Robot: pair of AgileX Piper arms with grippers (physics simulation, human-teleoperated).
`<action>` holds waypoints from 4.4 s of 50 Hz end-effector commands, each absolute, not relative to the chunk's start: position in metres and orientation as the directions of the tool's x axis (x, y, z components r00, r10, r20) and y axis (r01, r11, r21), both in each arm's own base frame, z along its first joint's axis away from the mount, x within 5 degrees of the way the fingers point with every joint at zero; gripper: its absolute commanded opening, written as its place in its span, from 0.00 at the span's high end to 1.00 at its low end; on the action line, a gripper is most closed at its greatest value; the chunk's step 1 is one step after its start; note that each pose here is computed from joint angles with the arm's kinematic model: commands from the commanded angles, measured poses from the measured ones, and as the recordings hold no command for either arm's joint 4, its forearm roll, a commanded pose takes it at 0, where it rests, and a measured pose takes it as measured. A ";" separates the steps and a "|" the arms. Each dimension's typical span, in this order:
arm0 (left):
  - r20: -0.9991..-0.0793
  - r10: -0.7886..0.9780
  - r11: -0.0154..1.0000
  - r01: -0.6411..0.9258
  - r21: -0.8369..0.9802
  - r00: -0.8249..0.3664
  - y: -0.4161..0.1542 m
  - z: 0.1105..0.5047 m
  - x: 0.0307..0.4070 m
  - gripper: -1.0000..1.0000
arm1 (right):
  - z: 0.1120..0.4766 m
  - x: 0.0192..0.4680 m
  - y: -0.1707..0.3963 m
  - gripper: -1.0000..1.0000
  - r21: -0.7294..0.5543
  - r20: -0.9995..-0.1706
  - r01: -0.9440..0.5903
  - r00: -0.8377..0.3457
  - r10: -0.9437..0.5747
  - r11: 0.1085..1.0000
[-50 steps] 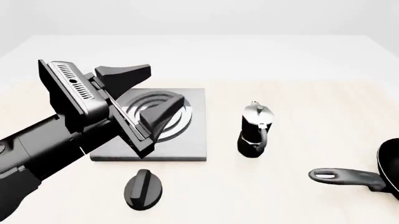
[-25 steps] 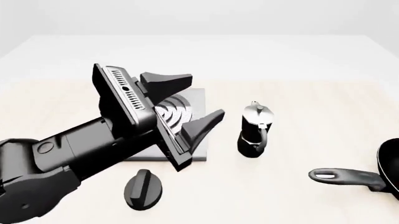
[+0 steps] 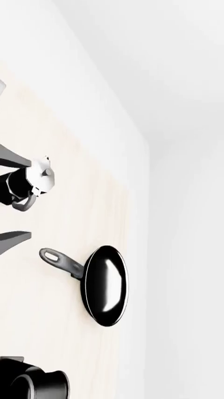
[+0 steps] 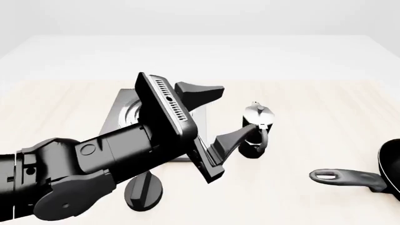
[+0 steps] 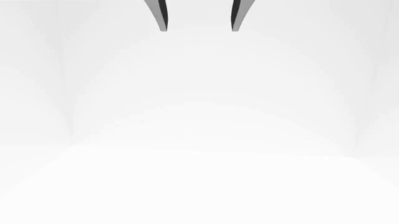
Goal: Put the frying pan on the stove.
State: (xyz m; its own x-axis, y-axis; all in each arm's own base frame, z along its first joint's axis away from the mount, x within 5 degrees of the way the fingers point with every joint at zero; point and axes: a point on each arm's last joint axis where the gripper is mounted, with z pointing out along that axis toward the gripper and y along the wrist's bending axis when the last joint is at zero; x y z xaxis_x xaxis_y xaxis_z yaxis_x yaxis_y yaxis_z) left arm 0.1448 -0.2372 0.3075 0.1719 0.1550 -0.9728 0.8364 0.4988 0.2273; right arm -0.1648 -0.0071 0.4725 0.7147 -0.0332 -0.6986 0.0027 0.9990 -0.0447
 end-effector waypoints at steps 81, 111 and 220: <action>-0.963 0.227 0.365 0.903 0.225 0.148 -0.355 0.283 0.158 0.00 | 0.476 -0.183 -0.012 0.00 -0.035 -0.697 -0.031 0.717 -0.003 0.999; -0.958 0.254 0.333 0.918 0.215 0.132 -0.362 0.282 0.149 0.00 | 0.478 -0.202 -0.012 0.00 -0.018 -0.695 -0.039 0.719 0.015 0.999; -0.941 0.335 0.308 0.939 0.151 0.042 -0.480 0.200 0.184 0.00 | 0.478 -0.202 -0.005 0.00 0.002 -0.701 -0.028 0.712 0.021 1.000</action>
